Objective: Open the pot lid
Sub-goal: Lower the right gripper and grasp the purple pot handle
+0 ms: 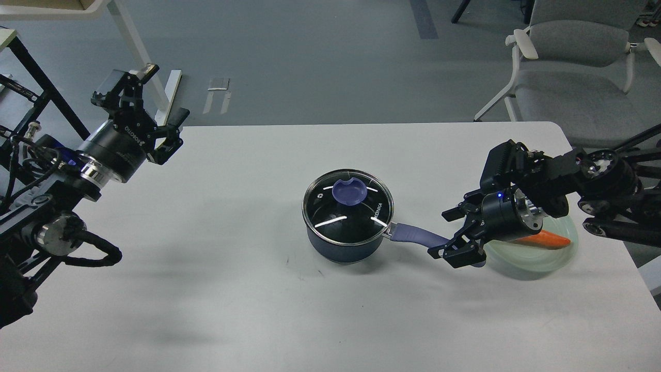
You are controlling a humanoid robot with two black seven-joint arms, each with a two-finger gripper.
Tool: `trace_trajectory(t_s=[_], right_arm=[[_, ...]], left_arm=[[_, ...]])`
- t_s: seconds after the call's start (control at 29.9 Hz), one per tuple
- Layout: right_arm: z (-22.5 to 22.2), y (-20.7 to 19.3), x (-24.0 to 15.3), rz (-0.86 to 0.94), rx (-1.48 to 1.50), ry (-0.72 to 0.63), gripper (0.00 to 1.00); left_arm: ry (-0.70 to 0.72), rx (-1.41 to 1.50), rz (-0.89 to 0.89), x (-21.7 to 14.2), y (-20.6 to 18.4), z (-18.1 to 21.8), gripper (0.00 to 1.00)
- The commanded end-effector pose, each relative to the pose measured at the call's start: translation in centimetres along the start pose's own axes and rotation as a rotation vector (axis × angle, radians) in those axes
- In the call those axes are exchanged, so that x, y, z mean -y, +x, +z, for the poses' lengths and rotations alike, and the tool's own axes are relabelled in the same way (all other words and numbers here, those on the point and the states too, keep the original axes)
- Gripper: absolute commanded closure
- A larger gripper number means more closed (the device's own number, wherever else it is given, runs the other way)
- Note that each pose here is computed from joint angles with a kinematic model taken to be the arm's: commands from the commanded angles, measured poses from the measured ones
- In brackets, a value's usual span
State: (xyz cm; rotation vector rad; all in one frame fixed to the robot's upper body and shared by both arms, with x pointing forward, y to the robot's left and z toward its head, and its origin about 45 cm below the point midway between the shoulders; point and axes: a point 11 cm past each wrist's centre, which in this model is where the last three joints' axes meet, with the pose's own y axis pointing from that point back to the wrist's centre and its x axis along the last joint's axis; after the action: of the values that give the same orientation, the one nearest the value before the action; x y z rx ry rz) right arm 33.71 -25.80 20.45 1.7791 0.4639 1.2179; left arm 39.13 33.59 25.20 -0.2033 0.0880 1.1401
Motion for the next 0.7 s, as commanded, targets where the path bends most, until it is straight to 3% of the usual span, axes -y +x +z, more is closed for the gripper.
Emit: trace_trajectory(t_s=[0.0, 0.17, 0.3, 0.67], right_arm=[[-0.2, -0.6, 0.1, -0.004, -0.01, 0.006, 0.15], [-0.2, -1.3, 0.2, -0.002, -0.019, 0.009, 0.33], [-0.3, -1.2, 0.2, 0.003, -0.015, 0.012, 0.37], [-1.2, -1.4, 0.3, 0.003, -0.01, 0.037, 0.65]], left_arm=[[-0.01, 0.007, 0.002, 0.4, -0.1, 0.4, 0.0], [-0.011, 0.006, 0.003, 0.5, -0.1, 0.4, 0.0], [-0.011, 0.006, 0.003, 0.5, -0.1, 0.4, 0.0], [-0.026, 0.016, -0.005, 1.0, -0.3, 1.1, 0.0]])
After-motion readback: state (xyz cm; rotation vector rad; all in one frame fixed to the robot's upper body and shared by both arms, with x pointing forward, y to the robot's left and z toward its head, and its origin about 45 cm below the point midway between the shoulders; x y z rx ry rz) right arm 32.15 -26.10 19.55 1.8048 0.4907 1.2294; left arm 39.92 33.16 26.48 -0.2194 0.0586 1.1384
